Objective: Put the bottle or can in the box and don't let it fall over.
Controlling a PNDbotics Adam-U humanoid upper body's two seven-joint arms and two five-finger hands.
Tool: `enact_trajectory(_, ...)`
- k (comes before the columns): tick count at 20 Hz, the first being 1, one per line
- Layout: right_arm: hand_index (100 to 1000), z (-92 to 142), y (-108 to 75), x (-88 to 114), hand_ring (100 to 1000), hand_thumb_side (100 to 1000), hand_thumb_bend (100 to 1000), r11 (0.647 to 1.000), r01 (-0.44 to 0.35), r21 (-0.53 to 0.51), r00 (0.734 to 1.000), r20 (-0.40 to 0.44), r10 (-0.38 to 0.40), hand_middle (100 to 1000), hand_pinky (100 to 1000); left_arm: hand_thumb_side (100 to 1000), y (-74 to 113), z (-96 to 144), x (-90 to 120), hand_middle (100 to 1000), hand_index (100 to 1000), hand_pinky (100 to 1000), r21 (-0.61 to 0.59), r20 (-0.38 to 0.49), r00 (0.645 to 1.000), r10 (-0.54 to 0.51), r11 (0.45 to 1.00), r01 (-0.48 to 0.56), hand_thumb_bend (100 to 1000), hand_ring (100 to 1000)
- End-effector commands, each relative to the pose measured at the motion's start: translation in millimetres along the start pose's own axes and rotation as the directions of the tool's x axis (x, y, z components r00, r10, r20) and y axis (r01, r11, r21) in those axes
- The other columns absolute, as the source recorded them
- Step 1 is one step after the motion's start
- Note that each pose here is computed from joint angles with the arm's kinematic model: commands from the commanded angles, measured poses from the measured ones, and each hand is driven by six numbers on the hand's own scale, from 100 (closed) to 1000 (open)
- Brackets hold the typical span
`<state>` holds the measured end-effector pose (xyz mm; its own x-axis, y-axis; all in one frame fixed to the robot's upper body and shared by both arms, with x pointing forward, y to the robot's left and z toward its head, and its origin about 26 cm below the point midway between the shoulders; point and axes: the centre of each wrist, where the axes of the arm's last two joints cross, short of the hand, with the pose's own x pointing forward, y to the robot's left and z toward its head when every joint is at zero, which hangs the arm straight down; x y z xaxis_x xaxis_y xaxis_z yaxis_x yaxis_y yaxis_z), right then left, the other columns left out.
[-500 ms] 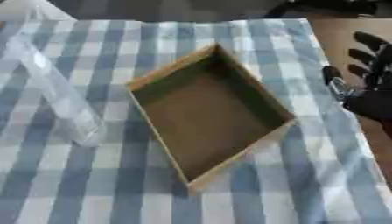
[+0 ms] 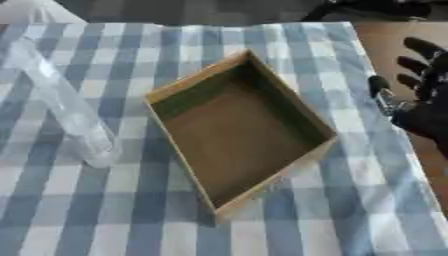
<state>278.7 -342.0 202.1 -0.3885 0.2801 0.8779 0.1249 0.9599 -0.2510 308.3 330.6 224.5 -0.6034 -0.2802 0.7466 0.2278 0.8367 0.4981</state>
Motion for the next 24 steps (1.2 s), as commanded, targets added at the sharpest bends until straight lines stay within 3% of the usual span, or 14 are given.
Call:
enact_trajectory(1, 909, -2.1, -2.1, 10.3, 968, 100, 261, 1.0, -0.011, 0.009, 0.999, 0.031, 0.011, 1000, 953, 541, 8.2, -0.8, 4.6, 937, 842, 1000, 0.012, -0.046, 0.993, -0.11, 0.994, 0.111, 100, 1000)
enact_trajectory(6, 908, -2.2, -1.8, 10.4, 967, 100, 259, 1.0, -0.01, 0.01, 1.0, 0.028, 0.01, 1000, 952, 469, 5.1, -1.5, -0.7, 927, 844, 1000, 0.007, -0.101, 0.982, -0.16, 0.987, 0.162, 100, 1000)
enact_trajectory(11, 907, -2.6, -1.5, 10.8, 966, 100, 256, 1.0, -0.007, 0.013, 1.0, 0.027, 0.007, 1000, 952, 631, 1.7, -4.0, -7.5, 870, 830, 1000, 0.001, -0.136, 0.977, -0.162, 0.987, 0.163, 100, 1000)
enact_trajectory(14, 907, -2.7, -1.3, 10.8, 965, 100, 255, 1.0, -0.005, 0.013, 1.0, 0.026, 0.004, 1000, 951, 655, -0.8, -6.3, -10.0, 871, 833, 1000, -0.019, -0.149, 0.974, -0.169, 0.986, 0.168, 100, 1000)
enact_trajectory(16, 906, -2.7, -1.1, 10.8, 965, 100, 252, 1.0, -0.003, 0.013, 1.0, 0.024, 0.003, 1000, 951, 582, -2.2, -7.6, -11.9, 879, 834, 1000, -0.033, -0.157, 0.974, -0.167, 0.986, 0.163, 100, 1000)
enact_trajectory(17, 906, -2.8, -1.1, 10.8, 965, 100, 252, 1.0, -0.003, 0.014, 1.0, 0.023, 0.003, 1000, 951, 467, -2.8, -8.2, -13.1, 881, 824, 1000, -0.037, -0.163, 0.973, -0.162, 0.987, 0.158, 100, 1000)
enact_trajectory(24, 906, -2.9, -0.8, 10.9, 965, 100, 253, 1.0, -0.004, 0.016, 1.0, 0.021, 0.003, 1000, 951, 449, -7.7, -13.9, -15.4, 873, 816, 1000, -0.063, -0.176, 0.976, -0.131, 0.991, 0.122, 100, 1000)
